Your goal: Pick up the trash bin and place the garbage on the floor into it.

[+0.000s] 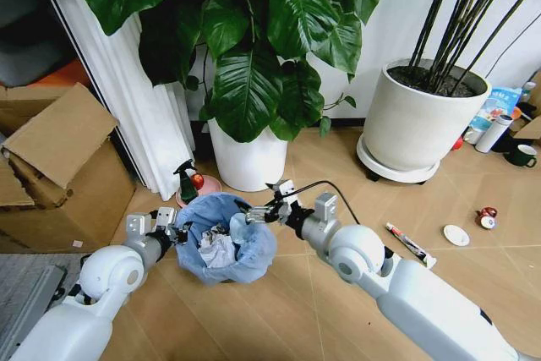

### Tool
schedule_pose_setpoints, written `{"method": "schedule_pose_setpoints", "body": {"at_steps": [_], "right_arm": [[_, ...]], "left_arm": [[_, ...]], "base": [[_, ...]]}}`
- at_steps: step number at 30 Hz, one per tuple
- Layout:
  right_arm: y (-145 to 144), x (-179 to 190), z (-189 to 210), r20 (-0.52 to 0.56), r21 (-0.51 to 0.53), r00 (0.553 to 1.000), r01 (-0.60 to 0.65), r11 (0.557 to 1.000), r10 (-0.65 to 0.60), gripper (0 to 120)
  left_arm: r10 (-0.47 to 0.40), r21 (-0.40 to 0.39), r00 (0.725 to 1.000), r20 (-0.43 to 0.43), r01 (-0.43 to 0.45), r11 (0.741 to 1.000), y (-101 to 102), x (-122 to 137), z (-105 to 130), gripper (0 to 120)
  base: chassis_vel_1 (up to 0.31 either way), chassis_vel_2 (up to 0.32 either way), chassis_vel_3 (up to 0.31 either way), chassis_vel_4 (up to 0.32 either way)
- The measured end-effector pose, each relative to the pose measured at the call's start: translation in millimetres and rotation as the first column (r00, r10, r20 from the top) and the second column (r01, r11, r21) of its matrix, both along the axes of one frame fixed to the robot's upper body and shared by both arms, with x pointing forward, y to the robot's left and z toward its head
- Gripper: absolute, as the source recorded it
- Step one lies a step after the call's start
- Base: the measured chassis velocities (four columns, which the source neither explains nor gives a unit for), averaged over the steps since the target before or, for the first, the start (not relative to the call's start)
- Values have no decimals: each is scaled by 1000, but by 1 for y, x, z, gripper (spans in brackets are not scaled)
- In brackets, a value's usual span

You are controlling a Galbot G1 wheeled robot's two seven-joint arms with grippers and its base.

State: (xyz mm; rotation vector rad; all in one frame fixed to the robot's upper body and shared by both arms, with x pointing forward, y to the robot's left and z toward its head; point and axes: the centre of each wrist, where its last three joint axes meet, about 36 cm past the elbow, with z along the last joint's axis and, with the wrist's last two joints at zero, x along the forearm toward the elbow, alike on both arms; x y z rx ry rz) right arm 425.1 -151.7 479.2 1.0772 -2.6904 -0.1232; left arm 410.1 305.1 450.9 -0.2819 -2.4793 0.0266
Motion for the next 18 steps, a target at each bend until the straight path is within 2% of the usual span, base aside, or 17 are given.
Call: {"method": "schedule_pose_setpoints", "body": {"at_steps": [7,13,14,18], "right_arm": [[-10,7,14,41,33,998,47,998,-48,100],[-22,5,9,43,25,985,166,986,-167,100],[-32,4,0,42,3,970,240,971,-239,100],[-53,4,-9,77,-29,943,327,945,-324,100]], "left_arm": [[-2,-2,1000,0,2,1000,-1,-1,0,0],[10,-8,1000,9,-10,1000,-3,-3,-1,0],[14,-5,1000,17,-14,1000,-4,-4,-2,0],[14,10,999,34,-14,1000,-3,-6,-3,0]], "base": [[0,0,0,0],[0,0,0,0],[0,0,0,0],[0,0,0,0]]}}
